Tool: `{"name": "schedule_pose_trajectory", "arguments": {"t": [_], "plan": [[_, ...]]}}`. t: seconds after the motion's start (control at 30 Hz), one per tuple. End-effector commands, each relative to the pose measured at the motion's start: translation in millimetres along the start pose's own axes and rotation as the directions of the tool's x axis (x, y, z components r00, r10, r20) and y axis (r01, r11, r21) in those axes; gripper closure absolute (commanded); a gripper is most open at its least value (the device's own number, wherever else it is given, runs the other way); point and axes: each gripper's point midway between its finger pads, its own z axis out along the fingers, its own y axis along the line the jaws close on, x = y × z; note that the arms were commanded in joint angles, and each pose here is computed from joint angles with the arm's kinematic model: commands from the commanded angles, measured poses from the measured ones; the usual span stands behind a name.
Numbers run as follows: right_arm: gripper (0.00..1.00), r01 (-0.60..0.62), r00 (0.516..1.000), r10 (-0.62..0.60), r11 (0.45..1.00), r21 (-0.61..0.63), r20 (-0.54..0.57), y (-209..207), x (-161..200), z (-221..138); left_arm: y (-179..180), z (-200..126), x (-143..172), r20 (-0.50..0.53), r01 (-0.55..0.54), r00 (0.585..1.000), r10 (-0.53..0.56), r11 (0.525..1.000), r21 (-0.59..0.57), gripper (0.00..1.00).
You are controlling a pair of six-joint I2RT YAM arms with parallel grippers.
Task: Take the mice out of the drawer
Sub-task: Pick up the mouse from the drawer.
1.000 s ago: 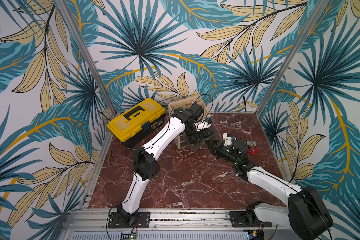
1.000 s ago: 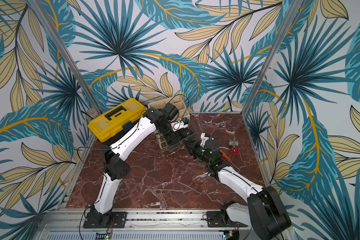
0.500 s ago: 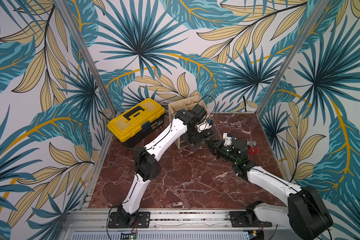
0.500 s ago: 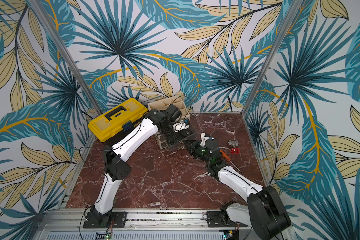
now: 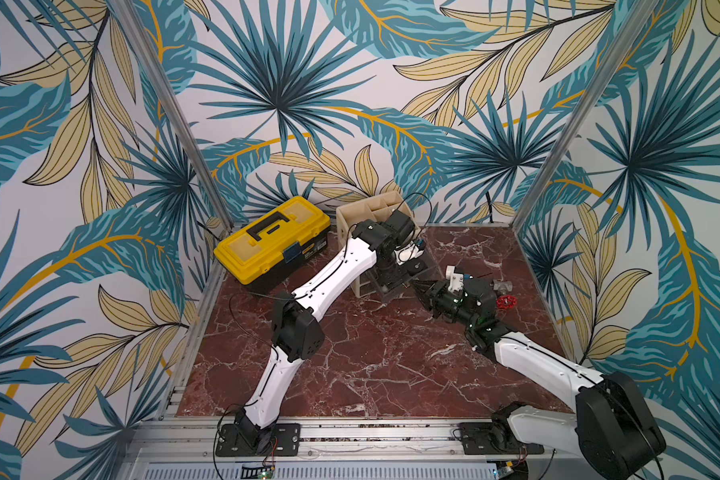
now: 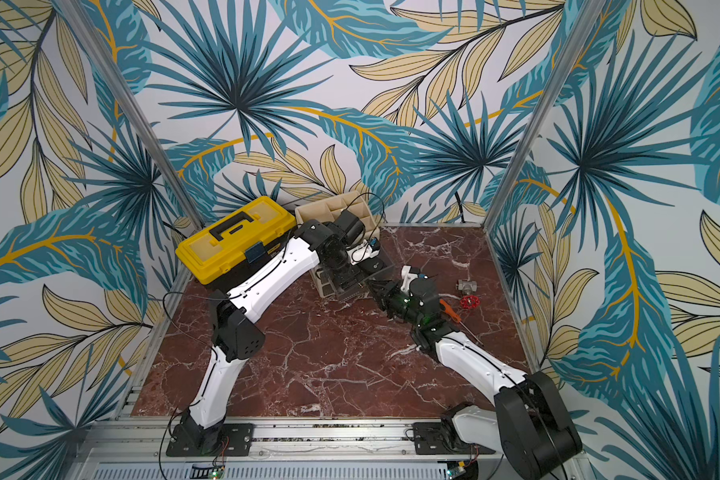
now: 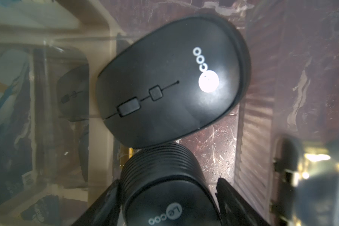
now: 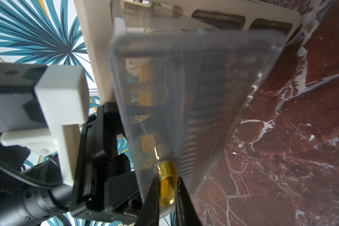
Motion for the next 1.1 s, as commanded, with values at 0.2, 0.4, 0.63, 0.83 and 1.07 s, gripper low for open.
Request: {"name": "schedule_pose_trajectory", "arguments": {"t": [0.2, 0.4, 0.63, 0.83, 1.07], "plan": [[0.93, 0.045, 0.999, -0.046, 0.997, -0.064, -0.014, 21, 2, 4, -30, 15, 8, -0.052, -0.021, 0.998, 0.026, 0.997, 0.08, 0.43], [0.9, 0.043, 0.999, -0.044, 0.997, -0.063, -0.013, 19, 2, 5, -25, -2, 5, -0.023, -0.013, 1.0, 0.015, 0.998, 0.067, 0.45], [0.84, 0.046, 0.999, -0.047, 0.997, -0.069, -0.013, 22, 2, 5, -22, 1, 19, -0.06, 0.002, 0.998, 0.002, 0.997, 0.071, 0.27], [0.79, 0.048, 0.999, -0.049, 0.996, -0.071, -0.015, 24, 2, 5, -23, 4, 25, -0.08, 0.013, 0.997, -0.007, 0.997, 0.076, 0.28], [0.59, 0.059, 0.998, -0.06, 0.996, -0.063, -0.012, 23, 2, 4, -22, -8, 14, -0.036, 0.012, 0.999, -0.009, 0.997, 0.072, 0.48]]}}
